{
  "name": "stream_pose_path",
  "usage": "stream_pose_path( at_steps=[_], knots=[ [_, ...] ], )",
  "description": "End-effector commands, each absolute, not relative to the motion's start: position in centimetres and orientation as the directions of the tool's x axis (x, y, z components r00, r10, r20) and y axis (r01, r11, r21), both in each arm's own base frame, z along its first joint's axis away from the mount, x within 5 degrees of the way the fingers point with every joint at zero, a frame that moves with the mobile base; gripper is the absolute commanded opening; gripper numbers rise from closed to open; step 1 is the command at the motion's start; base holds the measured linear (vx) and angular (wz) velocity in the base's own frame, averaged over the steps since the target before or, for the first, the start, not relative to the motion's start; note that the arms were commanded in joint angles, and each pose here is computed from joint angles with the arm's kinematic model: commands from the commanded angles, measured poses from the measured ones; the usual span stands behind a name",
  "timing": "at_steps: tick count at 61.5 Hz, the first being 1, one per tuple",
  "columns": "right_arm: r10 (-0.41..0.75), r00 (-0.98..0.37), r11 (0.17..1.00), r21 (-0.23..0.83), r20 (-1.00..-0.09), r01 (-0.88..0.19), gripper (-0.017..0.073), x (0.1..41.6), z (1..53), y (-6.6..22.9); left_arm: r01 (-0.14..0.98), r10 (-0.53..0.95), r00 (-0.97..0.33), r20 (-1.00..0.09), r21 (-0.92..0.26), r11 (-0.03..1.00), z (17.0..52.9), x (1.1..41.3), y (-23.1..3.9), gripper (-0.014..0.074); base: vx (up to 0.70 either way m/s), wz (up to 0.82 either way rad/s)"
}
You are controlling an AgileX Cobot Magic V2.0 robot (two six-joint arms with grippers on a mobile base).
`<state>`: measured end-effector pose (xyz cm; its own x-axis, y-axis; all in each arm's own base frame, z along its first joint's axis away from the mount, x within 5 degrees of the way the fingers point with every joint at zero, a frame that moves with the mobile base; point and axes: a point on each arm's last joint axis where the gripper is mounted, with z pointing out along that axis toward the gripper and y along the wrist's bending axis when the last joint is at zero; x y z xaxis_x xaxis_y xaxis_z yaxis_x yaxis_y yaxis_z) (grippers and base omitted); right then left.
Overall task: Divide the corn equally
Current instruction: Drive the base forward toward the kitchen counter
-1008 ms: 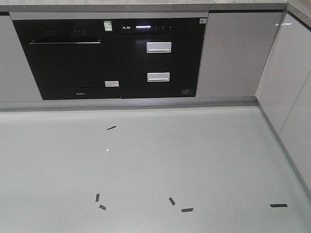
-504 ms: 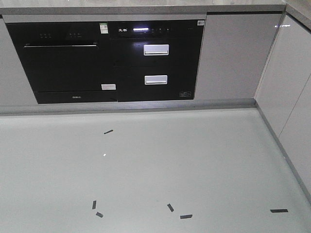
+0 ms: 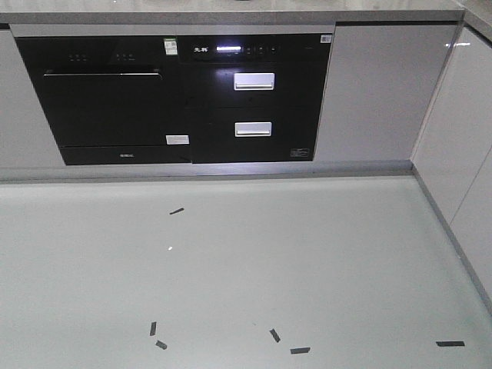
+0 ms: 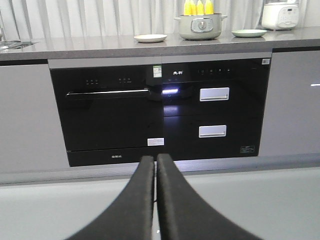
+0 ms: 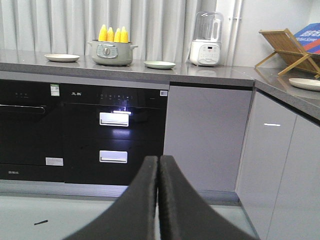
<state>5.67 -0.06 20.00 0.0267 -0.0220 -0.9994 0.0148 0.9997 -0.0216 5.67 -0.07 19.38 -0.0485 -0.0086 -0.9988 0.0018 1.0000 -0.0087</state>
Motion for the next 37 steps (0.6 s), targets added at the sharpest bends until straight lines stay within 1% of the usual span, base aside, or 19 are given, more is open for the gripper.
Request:
stream_pose_path(
  at_steps=[1,37],
  knots=[
    [-0.036,0.095,0.999,-0.033,-0.995,0.032,-0.0004,5.61,20.42,-0.17,-0.001,-0.017,0.04,-0.999,-0.017,1.0,20.04,5.56,-0.01,-0.0007,0.03,0.1],
    [-0.036,0.098,0.999,-0.033,-0.994,0.032,-0.0004,5.61,20.45,-0.17,-0.001,-0.017,0.04,-0.999,-0.017,1.0,20.04,5.56,-0.01,-0.0007,0.04,0.04]
  ],
)
